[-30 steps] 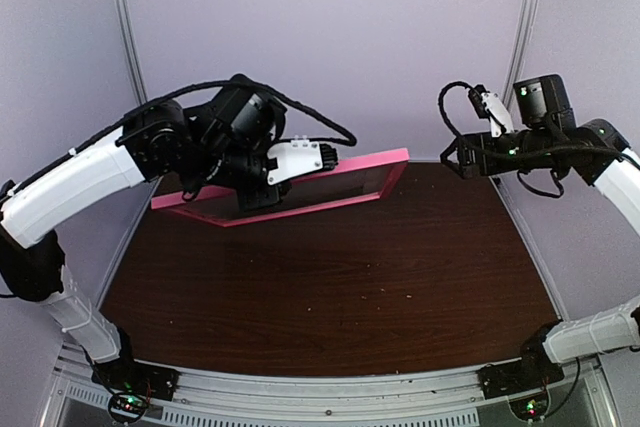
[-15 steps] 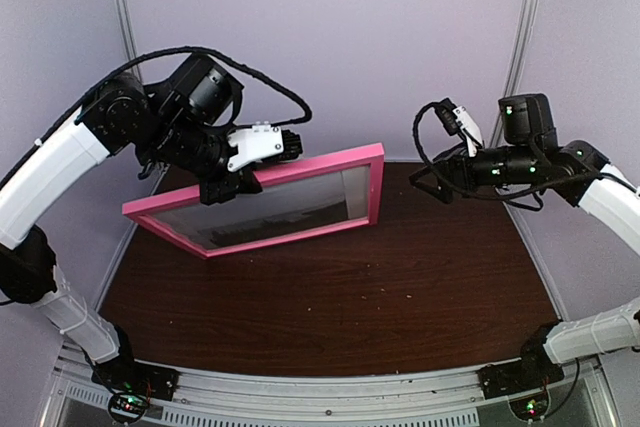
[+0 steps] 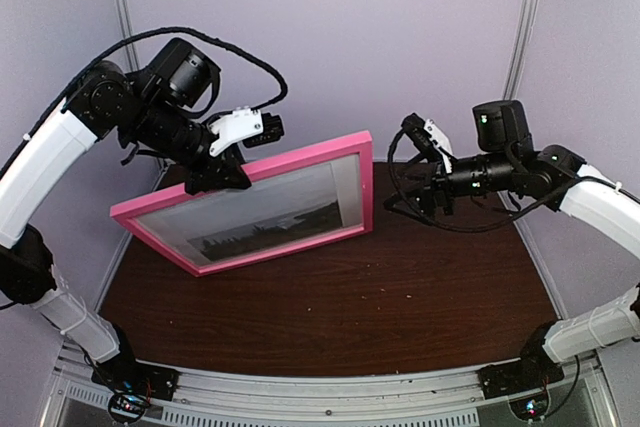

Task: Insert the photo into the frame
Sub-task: Turn over the photo frame.

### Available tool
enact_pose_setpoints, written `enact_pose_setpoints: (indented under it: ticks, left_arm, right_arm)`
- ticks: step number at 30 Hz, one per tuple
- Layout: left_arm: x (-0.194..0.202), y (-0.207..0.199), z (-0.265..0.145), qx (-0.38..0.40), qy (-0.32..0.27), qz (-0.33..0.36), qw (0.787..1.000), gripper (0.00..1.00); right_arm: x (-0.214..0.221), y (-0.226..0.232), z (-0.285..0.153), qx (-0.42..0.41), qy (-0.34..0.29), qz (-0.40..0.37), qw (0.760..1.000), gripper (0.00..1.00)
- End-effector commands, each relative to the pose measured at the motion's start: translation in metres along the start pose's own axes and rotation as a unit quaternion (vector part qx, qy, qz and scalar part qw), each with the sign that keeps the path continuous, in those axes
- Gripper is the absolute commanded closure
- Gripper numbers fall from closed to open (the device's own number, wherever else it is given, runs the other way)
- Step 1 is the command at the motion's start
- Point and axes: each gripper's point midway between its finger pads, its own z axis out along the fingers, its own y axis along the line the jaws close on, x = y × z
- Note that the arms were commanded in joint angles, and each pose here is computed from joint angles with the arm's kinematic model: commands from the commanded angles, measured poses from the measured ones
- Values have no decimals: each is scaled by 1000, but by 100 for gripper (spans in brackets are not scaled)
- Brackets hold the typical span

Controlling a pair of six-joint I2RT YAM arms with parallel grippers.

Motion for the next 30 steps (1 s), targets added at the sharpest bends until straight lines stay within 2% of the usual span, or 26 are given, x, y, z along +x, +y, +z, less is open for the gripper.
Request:
enact_pose_setpoints:
  ticks: [1,10,17,22,27,30]
  left_arm:
    - [-42,3,-28,11,-100,-18,995,100]
    - [-46,-7,-32,41,-113,-15,993,100]
    - [-51,-13,-32,65,-124,-16,990,100]
    - [-54,-17,-37,86,-139,-20,986,100]
    - [-53,-15,-37,89,-138,-26,986,100]
    - [-50,-14,-34,89,-134,-30,987,100]
  right_arm:
    - [-16,6,6,-15,-21,-37,999,3]
    - [-30,11,14,-23,-22,-68,997,4]
    - [-27,25,27,-49,-7,-88,995,11]
    - [-32,38,31,-66,-8,-98,993,20]
    - [-32,44,31,-72,-3,-101,992,37]
    - [-32,44,29,-67,-8,-94,993,44]
